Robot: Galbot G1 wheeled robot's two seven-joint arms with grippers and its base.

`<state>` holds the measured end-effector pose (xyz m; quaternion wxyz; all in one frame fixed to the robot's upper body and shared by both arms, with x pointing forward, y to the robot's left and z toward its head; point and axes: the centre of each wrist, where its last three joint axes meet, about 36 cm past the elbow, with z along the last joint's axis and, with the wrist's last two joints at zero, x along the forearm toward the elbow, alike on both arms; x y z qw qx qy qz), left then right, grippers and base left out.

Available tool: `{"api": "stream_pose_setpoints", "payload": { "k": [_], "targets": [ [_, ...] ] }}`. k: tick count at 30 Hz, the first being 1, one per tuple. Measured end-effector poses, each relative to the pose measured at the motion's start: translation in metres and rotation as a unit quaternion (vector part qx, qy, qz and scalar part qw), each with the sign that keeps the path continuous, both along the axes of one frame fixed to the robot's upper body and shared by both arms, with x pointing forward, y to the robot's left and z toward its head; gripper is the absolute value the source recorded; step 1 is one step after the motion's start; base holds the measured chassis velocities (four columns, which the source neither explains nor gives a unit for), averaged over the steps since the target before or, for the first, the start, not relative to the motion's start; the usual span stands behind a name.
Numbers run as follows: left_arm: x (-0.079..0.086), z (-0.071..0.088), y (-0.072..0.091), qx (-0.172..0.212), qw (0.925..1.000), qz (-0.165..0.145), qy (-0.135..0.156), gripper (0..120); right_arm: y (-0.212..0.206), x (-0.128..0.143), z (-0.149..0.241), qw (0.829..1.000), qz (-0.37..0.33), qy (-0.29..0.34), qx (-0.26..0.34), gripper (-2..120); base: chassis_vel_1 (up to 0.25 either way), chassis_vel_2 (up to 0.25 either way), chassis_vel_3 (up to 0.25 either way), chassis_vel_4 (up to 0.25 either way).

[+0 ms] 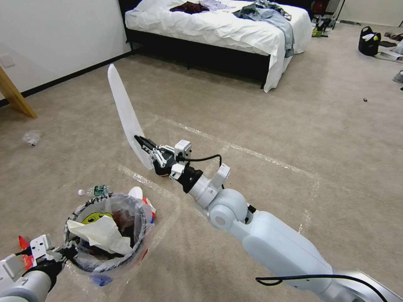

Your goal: Pick up the trash bin and place the garbage on the floor into it.

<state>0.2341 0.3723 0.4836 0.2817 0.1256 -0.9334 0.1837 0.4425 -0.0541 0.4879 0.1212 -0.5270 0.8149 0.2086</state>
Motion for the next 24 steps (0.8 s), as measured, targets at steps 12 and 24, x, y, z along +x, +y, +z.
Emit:
{"api": "stream_pose_setpoints", "payload": {
  "k": [12, 24],
  "targets": [
    [0.007, 0.000, 0.004, -0.004, 1.0000, -0.001, -0.003, 1, 0.027, -0.025, -0.011, 0.998, 0.059, 0.019, 0.005, 0, 0.000, 0.000, 0.000, 0.000],
    [0.009, 0.000, 0.004, -0.008, 1.0000, 0.001, -0.005, 1, 0.068, -0.051, -0.042, 0.993, 0.105, 0.053, -0.004, 0, 0.000, 0.000, 0.000, 0.000]
  ]
}}
